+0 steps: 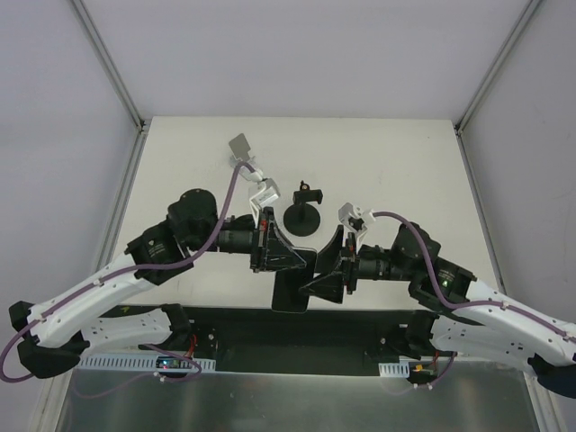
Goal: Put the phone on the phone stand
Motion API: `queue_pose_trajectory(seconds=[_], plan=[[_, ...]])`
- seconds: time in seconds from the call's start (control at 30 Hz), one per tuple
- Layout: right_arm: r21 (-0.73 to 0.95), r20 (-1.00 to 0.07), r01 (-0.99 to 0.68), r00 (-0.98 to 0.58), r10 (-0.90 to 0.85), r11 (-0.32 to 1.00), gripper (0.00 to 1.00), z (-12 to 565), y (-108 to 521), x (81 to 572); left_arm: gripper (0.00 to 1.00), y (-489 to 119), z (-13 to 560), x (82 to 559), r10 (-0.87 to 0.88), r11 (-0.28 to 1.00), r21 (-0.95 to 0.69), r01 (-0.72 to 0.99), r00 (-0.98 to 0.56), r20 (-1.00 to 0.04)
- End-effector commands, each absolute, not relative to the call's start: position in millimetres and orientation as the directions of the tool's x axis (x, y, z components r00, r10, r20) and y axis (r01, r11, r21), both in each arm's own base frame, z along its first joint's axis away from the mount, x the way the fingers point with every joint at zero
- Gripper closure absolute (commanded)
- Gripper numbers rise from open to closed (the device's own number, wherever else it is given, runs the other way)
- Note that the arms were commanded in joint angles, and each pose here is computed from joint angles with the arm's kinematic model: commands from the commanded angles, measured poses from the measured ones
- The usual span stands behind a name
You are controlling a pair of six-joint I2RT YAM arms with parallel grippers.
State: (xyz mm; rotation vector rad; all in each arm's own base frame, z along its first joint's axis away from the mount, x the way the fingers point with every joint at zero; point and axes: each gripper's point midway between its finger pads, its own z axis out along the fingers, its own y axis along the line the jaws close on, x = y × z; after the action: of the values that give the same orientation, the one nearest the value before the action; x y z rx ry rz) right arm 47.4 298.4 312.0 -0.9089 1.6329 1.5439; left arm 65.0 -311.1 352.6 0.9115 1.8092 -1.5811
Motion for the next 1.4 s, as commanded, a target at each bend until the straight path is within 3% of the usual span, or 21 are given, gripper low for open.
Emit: queue_pose_trajectory(seconds=[0.0, 0.23, 0.33, 0.37, 0.4, 0.43, 0.47, 0.53, 0.67, 1.03, 1.1, 1.13, 1.17, 1.27, 1.37], plan=[[0.496, -0.865, -0.868, -0.495, 0.081, -0.005, 0.35, 330.9, 307.6, 48.5, 1.00, -298.0, 418.4, 68.7, -0.139, 0.012, -0.574, 0.819, -0.567, -0.812], [0.525, -0.844, -0.850, -0.527, 0.103, -0.051, 0.48, 333.6, 322.4, 45.3, 1.00, -292.9, 427.6, 70.0, -0.230, -0.019, -0.579, 0.815, -0.568, -0.791], [0.513, -0.849, -0.855, -0.519, 0.103, -0.081, 0.73, 340.5, 324.5, 40.4, 1.00, -295.6, 421.4, 70.3, -0.206, -0.012, -0.596, 0.803, -0.586, -0.784], [0.512, -0.849, -0.855, -0.518, 0.103, -0.083, 0.95, 341.5, 324.2, 40.3, 1.00, -295.9, 418.6, 68.8, -0.188, -0.010, -0.599, 0.801, -0.590, -0.785], [0.510, -0.850, -0.857, -0.516, 0.106, -0.078, 0.99, 341.5, 323.5, 41.1, 0.91, -298.4, 413.4, 69.6, -0.164, 0.000, -0.597, 0.802, -0.589, -0.792], [0.504, -0.853, -0.860, -0.510, 0.112, -0.074, 0.99, 342.5, 321.1, 41.0, 0.69, -297.5, 416.4, 66.3, -0.146, -0.007, -0.589, 0.808, -0.584, -0.799], [0.502, -0.855, -0.862, -0.507, 0.109, -0.072, 0.99, 341.2, 319.3, 40.3, 0.59, -297.9, 409.0, 62.8, -0.103, -0.005, -0.598, 0.801, -0.596, -0.797], [0.493, -0.859, -0.867, -0.499, 0.112, -0.074, 0.99, 343.8, 315.6, 38.7, 0.55, -299.5, 403.0, 61.6, -0.063, 0.004, -0.595, 0.804, -0.593, -0.803], [0.492, -0.863, -0.868, -0.496, 0.092, -0.068, 0.99, 341.4, 311.7, 36.4, 0.81, -304.0, 390.5, 47.7, 0.032, -0.062, -0.601, 0.797, -0.601, -0.799], [0.484, -0.871, -0.871, -0.488, 0.047, -0.084, 0.99, 341.3, 308.3, 29.4, 1.00, -306.2, 388.2, 37.4, 0.116, -0.123, -0.565, 0.816, -0.553, -0.825], [0.489, -0.872, -0.872, -0.489, 0.025, -0.028, 0.69, 335.0, 306.5, 35.3, 1.00, -303.7, 391.1, 46.0, 0.085, -0.064, -0.546, 0.836, -0.540, -0.837], [0.476, -0.879, -0.876, -0.473, 0.053, 0.075, 0.54, 331.4, 304.3, 52.9, 1.00, -299.0, 378.5, 56.7, 0.094, 0.045, -0.565, 0.824, -0.566, -0.819], [0.486, -0.869, -0.853, -0.495, 0.004, 0.190, 0.28, 309.6, 296.5, 63.9, 1.00, -293.6, 373.3, 92.3, 0.004, 0.245, -0.541, 0.804, -0.559, -0.829], [0.412, -0.873, -0.686, -0.486, 0.044, 0.600, 0.04, 275.0, 252.7, 124.6, 1.00, -251.3, 358.9, 133.1, -0.108, 0.554, -0.513, 0.656, -0.554, -0.825], [0.318, -0.870, -0.440, -0.487, 0.074, 0.840, 0.04, 253.5, 199.4, 168.0, 1.00, -212.1, 355.8, 153.6, -0.210, 0.692, -0.481, 0.538, -0.488, -0.847]])
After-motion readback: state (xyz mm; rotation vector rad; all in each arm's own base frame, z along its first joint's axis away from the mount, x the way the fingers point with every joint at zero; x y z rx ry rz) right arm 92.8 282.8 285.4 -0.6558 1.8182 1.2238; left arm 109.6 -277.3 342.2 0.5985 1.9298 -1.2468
